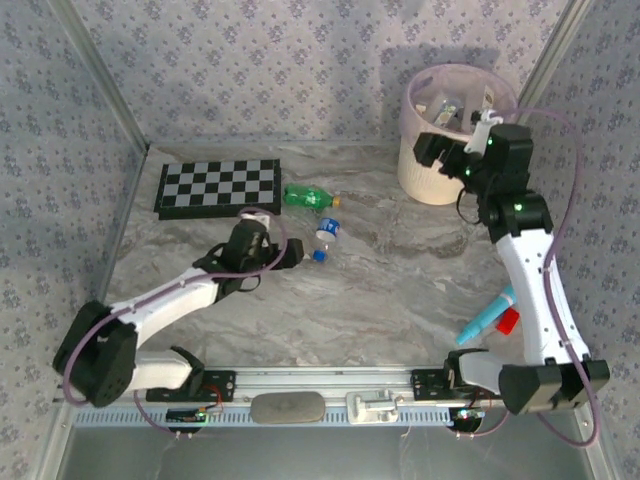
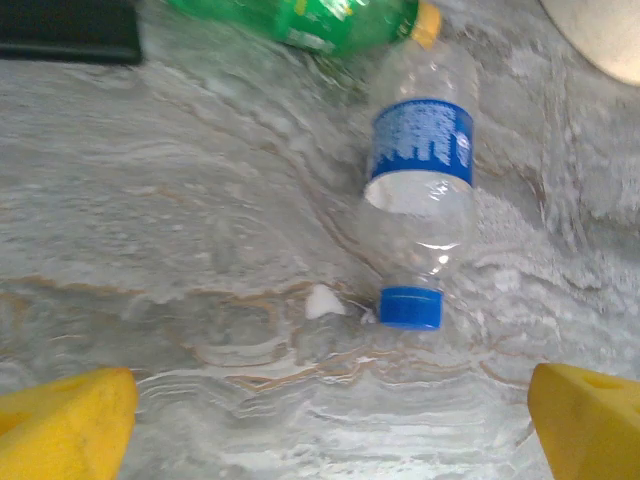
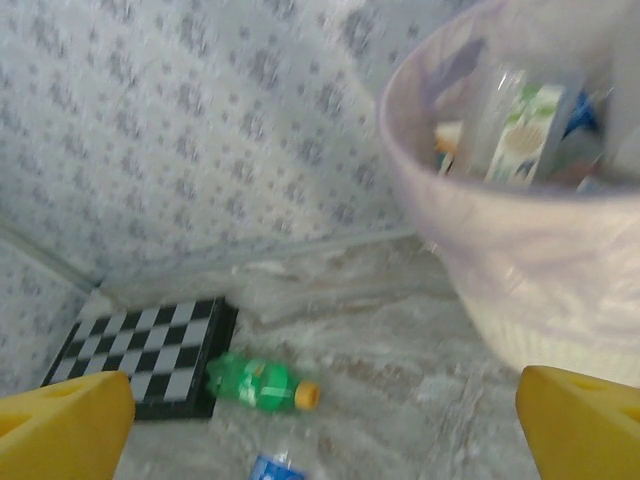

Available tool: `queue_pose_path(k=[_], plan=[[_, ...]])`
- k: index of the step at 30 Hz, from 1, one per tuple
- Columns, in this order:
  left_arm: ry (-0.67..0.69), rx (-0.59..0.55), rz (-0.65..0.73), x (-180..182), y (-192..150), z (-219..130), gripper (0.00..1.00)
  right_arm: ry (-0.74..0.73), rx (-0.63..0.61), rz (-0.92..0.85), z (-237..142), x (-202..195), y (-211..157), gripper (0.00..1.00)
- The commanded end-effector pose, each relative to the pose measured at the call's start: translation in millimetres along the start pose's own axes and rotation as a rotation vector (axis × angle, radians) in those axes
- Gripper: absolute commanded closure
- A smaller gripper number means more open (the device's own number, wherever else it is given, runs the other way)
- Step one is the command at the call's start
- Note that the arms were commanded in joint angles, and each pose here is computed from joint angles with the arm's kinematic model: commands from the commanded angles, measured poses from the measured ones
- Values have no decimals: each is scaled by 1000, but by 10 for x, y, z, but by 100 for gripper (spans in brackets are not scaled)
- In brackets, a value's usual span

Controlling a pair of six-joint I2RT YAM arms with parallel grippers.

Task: Put the plastic bottles in the bin

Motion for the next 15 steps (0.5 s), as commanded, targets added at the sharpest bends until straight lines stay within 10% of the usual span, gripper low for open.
queue_pose_path(k=[1, 15], plan=[[-38, 52, 75, -254, 38, 131, 0, 1, 29, 23, -40, 22, -251, 0], [120, 222, 207, -302, -241, 722, 12, 52, 257, 205, 321, -54, -1565, 0]])
Point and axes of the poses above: each hand's point on the last joint's axis, 136 mm out from that joint toward the fingers, its own z axis out along the fingers, its own x axis along the line the jaws close on, y = z × x, the point moved 1 cm from there along -z, back along the fingers, and after that the axes turned 1 degree about z, right-handed, at the moved point
